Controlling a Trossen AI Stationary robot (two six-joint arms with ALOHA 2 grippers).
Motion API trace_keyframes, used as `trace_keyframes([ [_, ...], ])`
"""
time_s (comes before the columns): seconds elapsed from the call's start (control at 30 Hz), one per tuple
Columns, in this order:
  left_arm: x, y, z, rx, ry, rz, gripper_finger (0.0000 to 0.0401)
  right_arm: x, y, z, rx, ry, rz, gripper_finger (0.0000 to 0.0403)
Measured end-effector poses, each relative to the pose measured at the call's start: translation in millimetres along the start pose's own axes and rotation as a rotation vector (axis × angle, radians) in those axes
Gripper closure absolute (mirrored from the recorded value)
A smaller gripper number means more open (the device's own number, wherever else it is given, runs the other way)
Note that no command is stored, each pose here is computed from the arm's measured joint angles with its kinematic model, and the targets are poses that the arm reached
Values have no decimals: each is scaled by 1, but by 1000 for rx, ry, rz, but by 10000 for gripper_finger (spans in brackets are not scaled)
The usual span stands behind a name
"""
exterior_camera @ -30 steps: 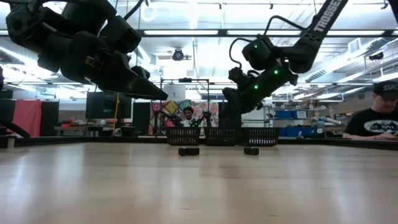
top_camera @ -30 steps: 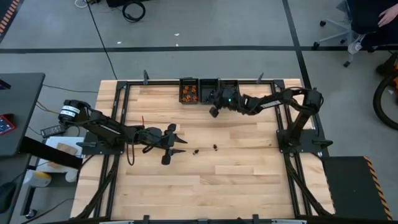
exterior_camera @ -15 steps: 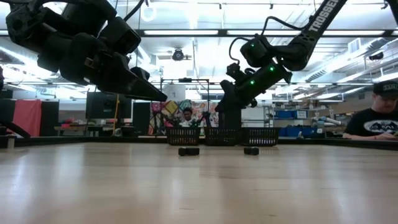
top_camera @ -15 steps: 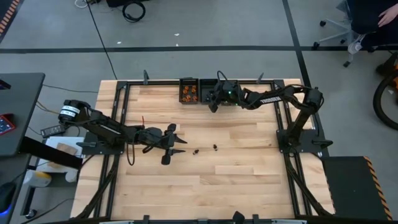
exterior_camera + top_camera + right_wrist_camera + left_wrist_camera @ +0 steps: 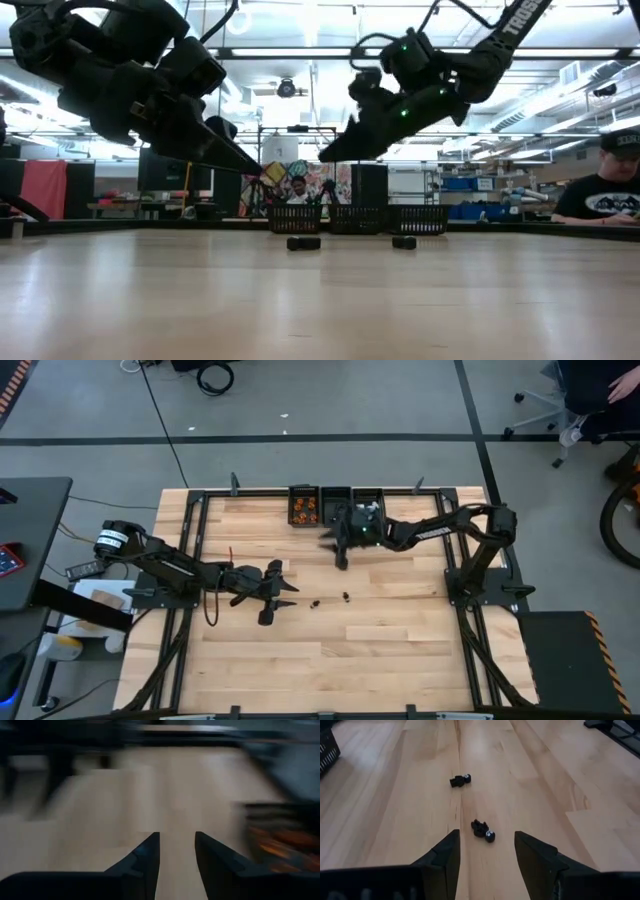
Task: Sort game pieces by color
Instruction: Put the black game piece into the center black basket
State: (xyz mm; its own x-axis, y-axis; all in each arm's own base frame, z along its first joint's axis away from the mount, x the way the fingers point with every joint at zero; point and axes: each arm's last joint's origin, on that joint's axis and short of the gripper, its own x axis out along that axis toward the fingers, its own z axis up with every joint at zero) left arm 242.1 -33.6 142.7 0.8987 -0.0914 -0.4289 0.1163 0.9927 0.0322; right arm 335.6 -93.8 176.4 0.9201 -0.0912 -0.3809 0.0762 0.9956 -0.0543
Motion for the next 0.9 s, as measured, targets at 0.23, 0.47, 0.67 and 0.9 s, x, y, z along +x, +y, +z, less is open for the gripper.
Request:
trace_keyframes([
  [0.23, 0, 0, -4, -17, 43, -1, 234, 7, 50, -9, -50, 67, 292, 257],
  [0.47, 0, 4, -4, -32, 44, 15, 234, 34, 90, -36, -70, 103, 297, 218],
  [0.67, 0, 17, -5, -38, 46, 63, 234, 55, 108, -46, -70, 77, 333, 187],
  [0.9, 0, 19, -7, -28, 72, 72, 234, 70, 118, -63, -80, 10, 412, 180],
])
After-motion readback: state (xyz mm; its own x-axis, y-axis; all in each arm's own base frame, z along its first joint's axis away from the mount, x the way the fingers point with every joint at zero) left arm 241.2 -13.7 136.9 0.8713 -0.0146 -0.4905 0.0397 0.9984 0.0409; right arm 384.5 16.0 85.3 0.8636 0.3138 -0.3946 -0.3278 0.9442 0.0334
